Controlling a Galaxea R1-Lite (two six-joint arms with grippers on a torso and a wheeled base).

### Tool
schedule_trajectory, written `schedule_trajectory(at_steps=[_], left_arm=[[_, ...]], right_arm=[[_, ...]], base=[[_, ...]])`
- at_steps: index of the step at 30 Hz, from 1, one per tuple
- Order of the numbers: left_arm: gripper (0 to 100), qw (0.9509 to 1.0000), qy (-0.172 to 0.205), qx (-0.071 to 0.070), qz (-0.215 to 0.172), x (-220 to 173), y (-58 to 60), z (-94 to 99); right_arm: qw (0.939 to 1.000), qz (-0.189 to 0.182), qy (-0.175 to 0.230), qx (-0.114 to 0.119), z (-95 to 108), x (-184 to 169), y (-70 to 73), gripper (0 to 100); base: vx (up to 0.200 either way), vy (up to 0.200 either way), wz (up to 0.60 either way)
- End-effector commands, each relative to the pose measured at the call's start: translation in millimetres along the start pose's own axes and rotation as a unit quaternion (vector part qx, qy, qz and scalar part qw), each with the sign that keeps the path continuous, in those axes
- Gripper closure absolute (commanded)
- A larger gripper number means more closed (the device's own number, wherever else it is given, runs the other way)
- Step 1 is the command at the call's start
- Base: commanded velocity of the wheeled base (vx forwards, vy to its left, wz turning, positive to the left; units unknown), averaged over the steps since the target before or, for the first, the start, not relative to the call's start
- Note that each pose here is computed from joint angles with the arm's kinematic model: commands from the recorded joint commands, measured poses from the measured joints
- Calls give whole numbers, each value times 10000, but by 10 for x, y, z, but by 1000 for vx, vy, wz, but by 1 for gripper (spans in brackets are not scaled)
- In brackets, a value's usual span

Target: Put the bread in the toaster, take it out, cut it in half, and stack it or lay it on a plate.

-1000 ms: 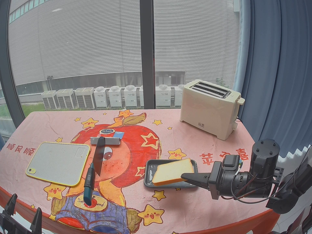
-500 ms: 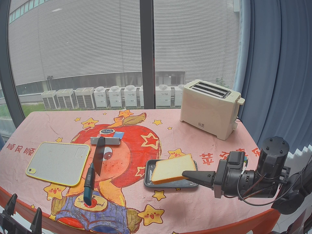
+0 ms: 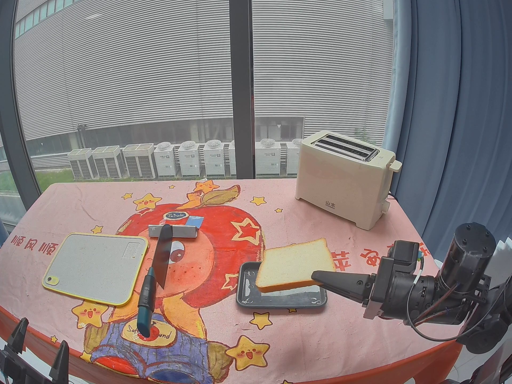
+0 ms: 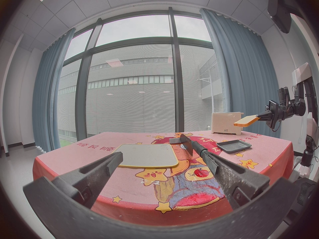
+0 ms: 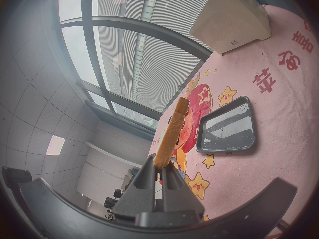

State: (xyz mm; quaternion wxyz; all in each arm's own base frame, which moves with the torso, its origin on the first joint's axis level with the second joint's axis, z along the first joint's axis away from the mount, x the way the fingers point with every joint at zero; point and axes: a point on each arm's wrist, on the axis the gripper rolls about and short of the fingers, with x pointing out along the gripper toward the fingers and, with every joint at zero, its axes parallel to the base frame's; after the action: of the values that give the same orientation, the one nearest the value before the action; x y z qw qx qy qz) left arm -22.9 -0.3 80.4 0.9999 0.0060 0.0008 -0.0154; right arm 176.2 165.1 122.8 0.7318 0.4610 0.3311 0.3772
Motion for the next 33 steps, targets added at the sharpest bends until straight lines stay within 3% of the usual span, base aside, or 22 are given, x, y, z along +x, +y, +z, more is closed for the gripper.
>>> schedule_trajectory(at_steps=[1, 10, 23, 33], left_arm=[[0, 10000, 7, -6, 1, 1, -1, -53], [0, 10000, 7, 2, 1, 1, -1, -53], [0, 10000, 7, 2, 1, 1, -1, -53], [0, 10000, 7, 2, 1, 1, -1, -53]], right_arm=[[10000, 48, -4, -15, -10, -40, 25, 100], [10000, -15, 74, 2, -46, -55, -6, 100], [9997, 239, -38, -96, -17, -138, 118, 100], [9996, 255, -37, -110, -21, -146, 126, 100]], base=[[0, 0, 0], [0, 0, 0], [0, 0, 0], [0, 0, 0]])
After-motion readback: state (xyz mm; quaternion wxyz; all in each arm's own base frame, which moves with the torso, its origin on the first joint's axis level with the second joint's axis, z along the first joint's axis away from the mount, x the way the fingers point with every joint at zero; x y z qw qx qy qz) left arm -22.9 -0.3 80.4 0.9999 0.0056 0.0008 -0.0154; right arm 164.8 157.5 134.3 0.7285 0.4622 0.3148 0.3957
